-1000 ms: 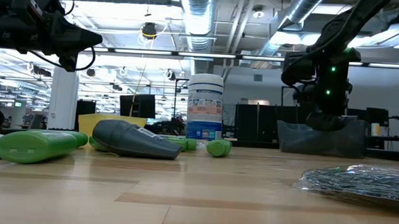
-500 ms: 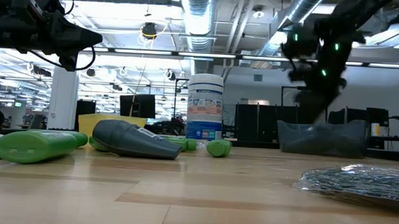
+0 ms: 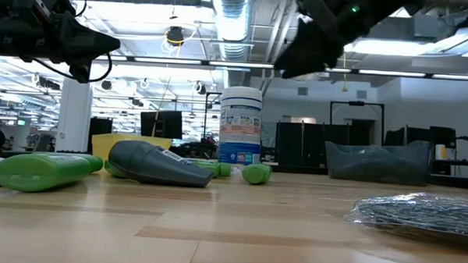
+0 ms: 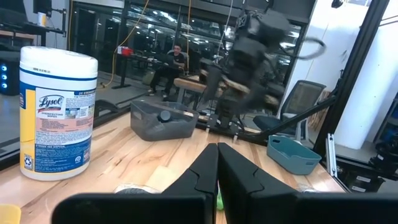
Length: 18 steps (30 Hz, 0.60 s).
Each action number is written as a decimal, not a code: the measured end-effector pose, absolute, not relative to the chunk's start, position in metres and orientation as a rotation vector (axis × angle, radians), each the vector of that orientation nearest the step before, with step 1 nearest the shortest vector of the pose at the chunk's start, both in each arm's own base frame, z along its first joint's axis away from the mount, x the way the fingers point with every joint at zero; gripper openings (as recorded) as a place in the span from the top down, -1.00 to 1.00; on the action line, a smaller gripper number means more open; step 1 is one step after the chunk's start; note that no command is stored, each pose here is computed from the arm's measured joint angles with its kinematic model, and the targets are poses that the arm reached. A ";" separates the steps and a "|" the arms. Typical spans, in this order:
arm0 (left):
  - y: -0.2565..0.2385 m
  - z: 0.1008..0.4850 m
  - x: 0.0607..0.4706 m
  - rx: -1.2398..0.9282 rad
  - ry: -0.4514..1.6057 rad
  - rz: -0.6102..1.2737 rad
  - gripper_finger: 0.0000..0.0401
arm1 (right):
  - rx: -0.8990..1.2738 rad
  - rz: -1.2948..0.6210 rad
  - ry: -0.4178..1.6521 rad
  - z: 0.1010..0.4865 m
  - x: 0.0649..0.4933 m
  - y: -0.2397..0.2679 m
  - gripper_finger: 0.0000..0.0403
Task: Pick & Place Travel size toiletries
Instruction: Put the gray deodorant into the black bin
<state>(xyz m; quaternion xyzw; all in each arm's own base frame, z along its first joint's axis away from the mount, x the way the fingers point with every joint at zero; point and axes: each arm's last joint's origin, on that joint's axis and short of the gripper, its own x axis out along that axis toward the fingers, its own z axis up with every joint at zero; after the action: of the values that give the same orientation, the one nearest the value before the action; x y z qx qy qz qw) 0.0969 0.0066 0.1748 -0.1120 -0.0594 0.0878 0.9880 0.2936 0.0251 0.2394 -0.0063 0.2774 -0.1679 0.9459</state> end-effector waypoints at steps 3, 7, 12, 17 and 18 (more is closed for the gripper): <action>0.007 0.175 0.097 -0.225 -0.124 0.176 0.99 | -0.102 -0.257 0.573 0.228 0.319 0.048 -0.32; 0.007 0.175 0.097 -0.225 -0.125 0.176 0.99 | -0.159 -0.198 0.594 0.216 0.356 0.069 -0.32; 0.007 0.176 0.097 -0.226 -0.131 0.175 0.99 | -0.237 -0.157 0.610 0.201 0.401 0.087 -0.32; 0.007 0.176 0.097 -0.226 -0.131 0.175 0.99 | -0.223 -0.072 0.627 0.185 0.433 0.098 -0.32; 0.007 0.176 0.097 -0.226 -0.131 0.175 0.99 | -0.210 -0.054 0.630 0.182 0.437 0.099 -0.32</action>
<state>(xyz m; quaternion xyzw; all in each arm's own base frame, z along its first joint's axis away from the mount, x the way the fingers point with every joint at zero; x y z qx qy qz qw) 0.0967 0.0066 0.1759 -0.1124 -0.0655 0.0871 0.9877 0.4373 0.0988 0.1819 -0.1030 0.3092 -0.0267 0.9450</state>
